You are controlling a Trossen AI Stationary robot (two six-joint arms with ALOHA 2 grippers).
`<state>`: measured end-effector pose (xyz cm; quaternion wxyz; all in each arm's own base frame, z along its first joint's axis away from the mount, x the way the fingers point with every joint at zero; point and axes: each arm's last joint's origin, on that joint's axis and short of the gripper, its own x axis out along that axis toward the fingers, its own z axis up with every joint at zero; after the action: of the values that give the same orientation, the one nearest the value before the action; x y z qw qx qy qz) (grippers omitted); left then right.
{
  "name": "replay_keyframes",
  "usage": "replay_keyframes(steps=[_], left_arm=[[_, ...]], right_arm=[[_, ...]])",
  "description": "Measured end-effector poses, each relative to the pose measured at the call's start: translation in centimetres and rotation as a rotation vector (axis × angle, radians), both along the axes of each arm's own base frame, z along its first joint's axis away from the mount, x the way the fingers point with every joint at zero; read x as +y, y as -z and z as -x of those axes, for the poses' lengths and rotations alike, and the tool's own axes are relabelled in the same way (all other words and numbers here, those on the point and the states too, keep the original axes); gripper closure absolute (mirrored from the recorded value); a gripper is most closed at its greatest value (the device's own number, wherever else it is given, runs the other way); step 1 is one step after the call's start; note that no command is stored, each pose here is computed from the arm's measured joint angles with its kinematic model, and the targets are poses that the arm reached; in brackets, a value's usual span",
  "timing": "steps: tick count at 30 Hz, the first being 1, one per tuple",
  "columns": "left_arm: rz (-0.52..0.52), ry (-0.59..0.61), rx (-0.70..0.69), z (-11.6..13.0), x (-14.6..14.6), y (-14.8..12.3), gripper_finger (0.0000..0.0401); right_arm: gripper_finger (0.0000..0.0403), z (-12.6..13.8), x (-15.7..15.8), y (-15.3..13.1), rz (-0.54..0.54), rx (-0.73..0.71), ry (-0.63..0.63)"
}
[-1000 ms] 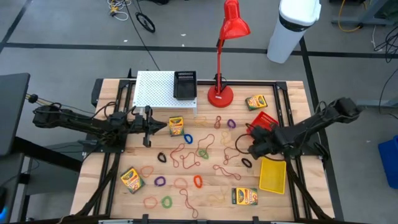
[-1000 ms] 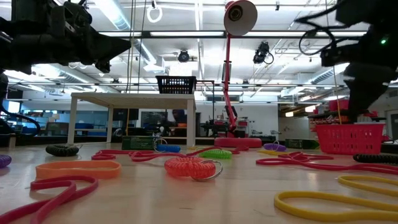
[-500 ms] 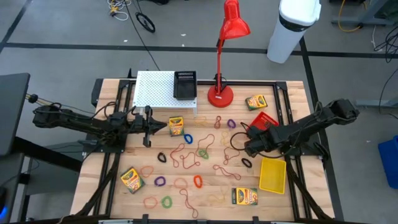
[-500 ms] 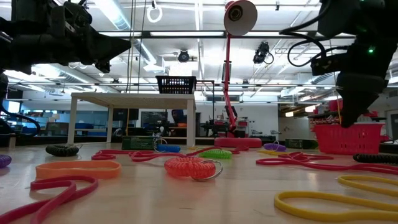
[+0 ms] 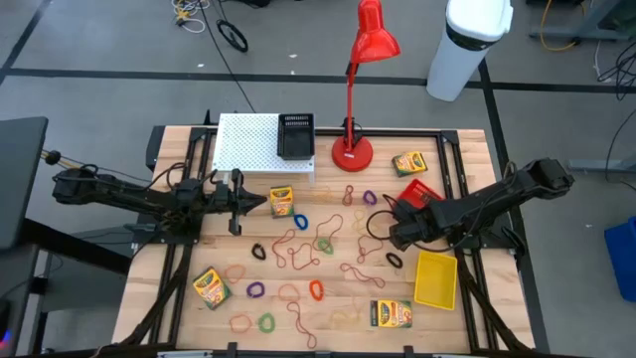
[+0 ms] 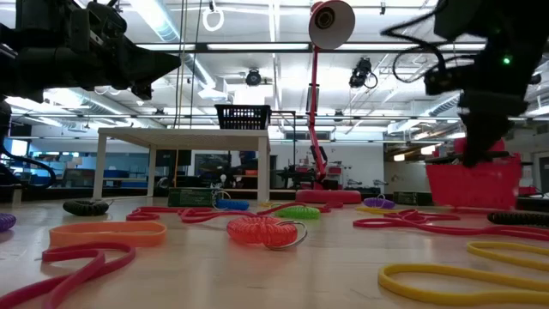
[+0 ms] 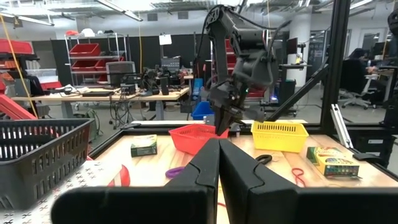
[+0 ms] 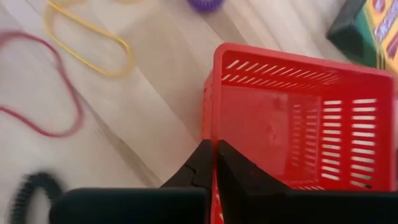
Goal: Pick & Place Office Desk Supplies
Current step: Put the red bin on the shelf
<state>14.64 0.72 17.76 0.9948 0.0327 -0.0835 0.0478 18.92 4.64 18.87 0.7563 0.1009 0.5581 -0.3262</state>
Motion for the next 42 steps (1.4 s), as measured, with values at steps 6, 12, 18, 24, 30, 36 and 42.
replay_keyframes(steps=[6, 12, 18, 24, 30, 36, 42], left_arm=[[-0.002, 0.0, 0.0, 0.0, 0.0, 0.0, 0.0388], [-0.004, -0.001, 0.0, 0.0, 0.0, 0.0, 0.0388], [-0.001, -0.022, 0.0, 0.0, 0.1, 0.0, 0.0388], [0.0, -0.026, 0.009, 0.0, 0.1, 0.1, 0.0388], [-0.005, -0.028, 0.009, 0.0, 0.1, 0.1, 0.0388], [-0.005, -0.028, 0.01, 0.0, 0.1, 0.1, 0.0388], [-0.004, -0.027, 0.014, 0.0, 0.1, 0.1, 0.0388]], right_arm=[[0.0401, -1.9, 0.5, -3.1, 0.027, -0.1, -0.072], [0.0403, -4.9, 3.4, -6.0, 0.097, -0.201, -0.234], [0.0403, -10.3, 7.8, -7.6, 0.198, -0.248, -0.428], [0.0403, -16.5, 10.1, -6.6, 0.324, -0.219, -0.593], [0.0403, -20.5, 11.7, -5.4, 0.433, -0.229, -0.703], [0.0403, -22.1, 12.6, -2.9, 0.46, -0.221, -0.785], [0.0403, -22.9, 13.0, -0.9, 0.418, -0.199, -0.855]])
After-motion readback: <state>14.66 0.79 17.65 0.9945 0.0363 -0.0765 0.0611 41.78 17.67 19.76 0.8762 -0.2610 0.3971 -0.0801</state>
